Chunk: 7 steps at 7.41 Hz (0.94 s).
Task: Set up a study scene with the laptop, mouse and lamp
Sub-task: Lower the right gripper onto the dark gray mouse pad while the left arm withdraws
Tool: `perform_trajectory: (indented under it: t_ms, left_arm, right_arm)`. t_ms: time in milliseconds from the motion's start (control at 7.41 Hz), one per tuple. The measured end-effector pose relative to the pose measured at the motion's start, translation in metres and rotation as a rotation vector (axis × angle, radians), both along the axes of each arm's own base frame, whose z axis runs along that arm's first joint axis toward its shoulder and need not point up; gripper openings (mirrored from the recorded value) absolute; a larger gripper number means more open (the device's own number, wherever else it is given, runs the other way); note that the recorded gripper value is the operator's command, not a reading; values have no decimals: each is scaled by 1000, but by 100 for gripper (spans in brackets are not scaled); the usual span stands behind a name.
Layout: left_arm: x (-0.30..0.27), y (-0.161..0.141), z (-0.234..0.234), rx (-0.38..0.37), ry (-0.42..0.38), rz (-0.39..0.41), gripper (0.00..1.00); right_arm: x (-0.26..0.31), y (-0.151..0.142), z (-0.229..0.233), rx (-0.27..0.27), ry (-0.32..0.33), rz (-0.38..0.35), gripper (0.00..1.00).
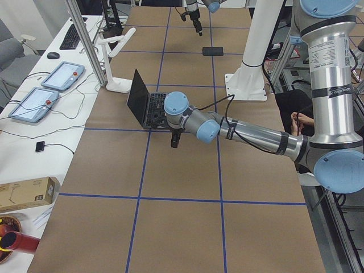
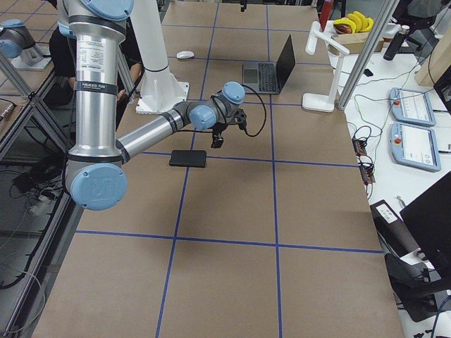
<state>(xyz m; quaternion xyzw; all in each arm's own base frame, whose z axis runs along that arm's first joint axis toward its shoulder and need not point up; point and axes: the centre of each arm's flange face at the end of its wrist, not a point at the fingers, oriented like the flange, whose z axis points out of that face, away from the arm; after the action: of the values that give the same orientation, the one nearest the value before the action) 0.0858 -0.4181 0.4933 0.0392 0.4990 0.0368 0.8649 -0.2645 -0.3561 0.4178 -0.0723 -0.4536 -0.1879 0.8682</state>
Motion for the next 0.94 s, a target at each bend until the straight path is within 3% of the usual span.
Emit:
perform_trajectory:
  t_ms: [405, 945]
  left_arm:
    - [68, 23, -2, -141, -38, 51, 100]
    - [95, 38, -8, -143, -36, 109, 100]
  right_arm:
    - [-27, 24, 19, -9, 50, -70, 98]
    - [-44, 31, 54, -59, 112, -106, 98]
